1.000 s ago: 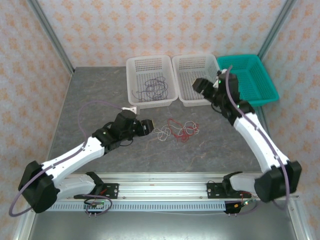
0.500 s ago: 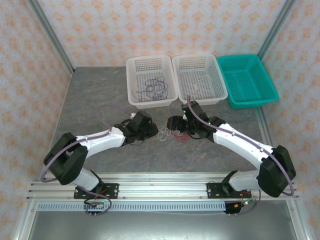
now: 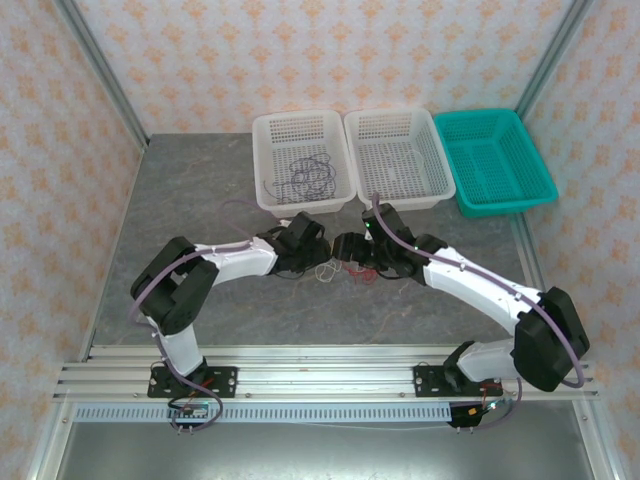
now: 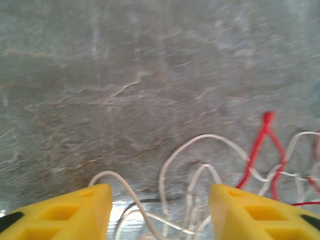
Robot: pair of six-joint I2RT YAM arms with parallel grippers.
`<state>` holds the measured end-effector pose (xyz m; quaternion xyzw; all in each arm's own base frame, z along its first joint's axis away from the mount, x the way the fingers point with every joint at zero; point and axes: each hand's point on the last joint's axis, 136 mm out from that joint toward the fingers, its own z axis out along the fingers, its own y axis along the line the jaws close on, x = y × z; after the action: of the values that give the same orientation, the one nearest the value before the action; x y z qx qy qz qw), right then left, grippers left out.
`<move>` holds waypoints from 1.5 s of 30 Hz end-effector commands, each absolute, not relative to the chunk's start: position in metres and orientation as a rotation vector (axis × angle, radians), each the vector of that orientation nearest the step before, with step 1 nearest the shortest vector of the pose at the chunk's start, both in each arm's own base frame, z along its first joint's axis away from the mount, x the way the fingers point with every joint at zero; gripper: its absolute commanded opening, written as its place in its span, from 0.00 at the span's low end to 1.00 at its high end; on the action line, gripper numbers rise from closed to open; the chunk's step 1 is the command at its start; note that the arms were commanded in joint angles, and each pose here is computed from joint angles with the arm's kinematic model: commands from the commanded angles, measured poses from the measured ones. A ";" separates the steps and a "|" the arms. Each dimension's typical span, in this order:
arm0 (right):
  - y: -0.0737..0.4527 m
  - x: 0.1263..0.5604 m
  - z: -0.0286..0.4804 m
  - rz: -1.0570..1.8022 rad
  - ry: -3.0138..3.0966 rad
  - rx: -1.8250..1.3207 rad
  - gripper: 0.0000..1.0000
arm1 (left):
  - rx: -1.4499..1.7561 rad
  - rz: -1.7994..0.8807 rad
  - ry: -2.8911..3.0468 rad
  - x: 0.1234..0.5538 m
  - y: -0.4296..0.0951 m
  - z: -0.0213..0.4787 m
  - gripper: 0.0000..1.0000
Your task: Untangle the cables
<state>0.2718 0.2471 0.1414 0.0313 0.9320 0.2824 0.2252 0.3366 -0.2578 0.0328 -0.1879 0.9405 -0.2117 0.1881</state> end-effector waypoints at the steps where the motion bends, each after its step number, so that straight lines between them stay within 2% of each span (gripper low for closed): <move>1: 0.247 0.274 0.145 0.800 2.534 0.114 0.71 | -0.566 -0.468 2.722 0.325 -0.246 0.015 0.47; 5: 0.249 0.276 0.142 0.786 2.540 0.101 0.71 | -0.587 -0.432 2.731 0.320 -0.240 0.010 0.35; 11: 0.252 0.284 0.119 0.726 2.581 0.083 0.71 | -0.549 -0.378 2.707 0.320 -0.230 0.024 0.00; 17: 0.241 0.300 0.081 0.559 2.621 0.182 0.69 | -0.451 -0.423 2.632 0.324 -0.229 0.061 0.00; 20: 0.234 0.302 0.056 0.499 2.648 0.238 0.60 | -0.397 -0.419 2.576 0.325 -0.223 0.088 0.00; 24: 0.214 0.302 0.019 0.534 2.687 0.505 0.44 | -0.373 -0.365 2.509 0.324 -0.205 0.123 0.00; 28: 0.188 0.299 -0.004 0.446 2.720 0.651 0.42 | -0.355 -0.287 2.409 0.322 -0.179 0.164 0.00; 35: 0.155 0.290 -0.022 0.386 2.693 0.831 0.32 | -0.356 -0.195 2.298 0.316 -0.125 0.212 0.00; 41: 0.127 0.286 -0.023 0.392 2.599 1.004 0.31 | -0.455 -0.087 2.249 0.303 -0.060 0.231 0.00; 45: 0.115 0.287 -0.012 0.358 2.546 1.008 0.29 | -0.488 -0.095 2.204 0.298 -0.041 0.244 0.00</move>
<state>0.3212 0.1617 0.0230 0.3187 0.8929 0.2373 0.2117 0.3077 -0.0575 0.2418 -0.2040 0.8779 -0.0669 0.4280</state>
